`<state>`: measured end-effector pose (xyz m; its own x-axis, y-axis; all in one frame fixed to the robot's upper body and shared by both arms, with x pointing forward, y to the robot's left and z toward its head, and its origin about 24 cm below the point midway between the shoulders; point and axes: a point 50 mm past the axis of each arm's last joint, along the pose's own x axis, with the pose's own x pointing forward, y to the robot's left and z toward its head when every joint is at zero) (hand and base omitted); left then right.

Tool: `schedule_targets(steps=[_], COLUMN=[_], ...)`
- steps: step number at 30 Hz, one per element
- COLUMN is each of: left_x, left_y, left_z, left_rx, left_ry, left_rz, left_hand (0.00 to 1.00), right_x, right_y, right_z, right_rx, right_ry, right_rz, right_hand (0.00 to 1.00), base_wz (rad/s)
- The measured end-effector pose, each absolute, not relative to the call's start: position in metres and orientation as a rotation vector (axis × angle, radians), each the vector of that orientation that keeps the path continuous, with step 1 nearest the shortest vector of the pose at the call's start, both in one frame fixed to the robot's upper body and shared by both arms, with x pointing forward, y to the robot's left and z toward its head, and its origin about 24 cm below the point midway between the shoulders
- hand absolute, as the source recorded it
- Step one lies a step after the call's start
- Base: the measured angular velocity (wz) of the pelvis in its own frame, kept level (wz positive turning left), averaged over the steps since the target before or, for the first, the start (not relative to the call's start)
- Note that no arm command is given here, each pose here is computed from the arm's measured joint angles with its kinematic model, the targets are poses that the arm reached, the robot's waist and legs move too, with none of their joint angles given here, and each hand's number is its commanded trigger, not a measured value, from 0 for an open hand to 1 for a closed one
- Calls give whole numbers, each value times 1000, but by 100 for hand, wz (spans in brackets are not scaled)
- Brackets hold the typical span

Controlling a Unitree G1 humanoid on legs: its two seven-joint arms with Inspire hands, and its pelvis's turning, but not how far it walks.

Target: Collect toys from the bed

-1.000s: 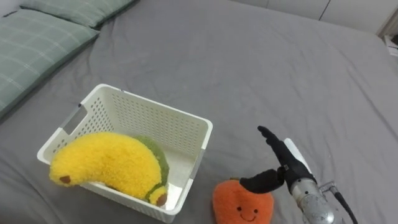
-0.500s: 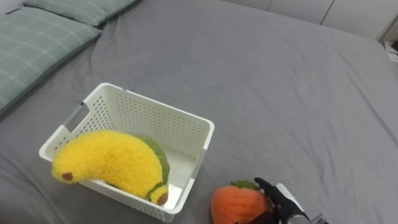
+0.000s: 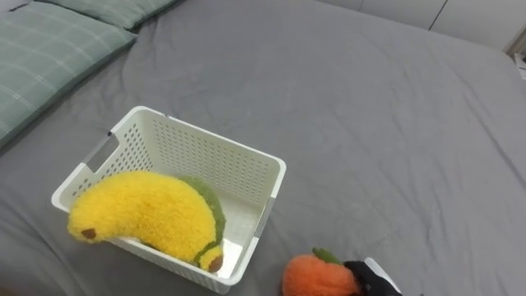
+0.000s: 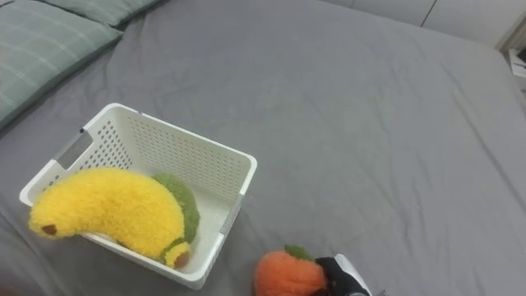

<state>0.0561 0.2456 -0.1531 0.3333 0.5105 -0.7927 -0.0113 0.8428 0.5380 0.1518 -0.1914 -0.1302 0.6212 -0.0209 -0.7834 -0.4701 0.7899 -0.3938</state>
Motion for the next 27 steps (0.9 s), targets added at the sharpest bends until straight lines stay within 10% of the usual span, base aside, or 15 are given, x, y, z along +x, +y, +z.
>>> schedule_targets(steps=[27], left_x=[50], left_y=[252], left_z=[-152], left_rx=[460], left_ry=[1195], left_rz=[404], left_hand=[0], right_x=[188], right_y=[-185], right_z=[-100], right_rx=[-598], right_ry=[681], right_rz=[225], right_hand=[100], base_wz=[0])
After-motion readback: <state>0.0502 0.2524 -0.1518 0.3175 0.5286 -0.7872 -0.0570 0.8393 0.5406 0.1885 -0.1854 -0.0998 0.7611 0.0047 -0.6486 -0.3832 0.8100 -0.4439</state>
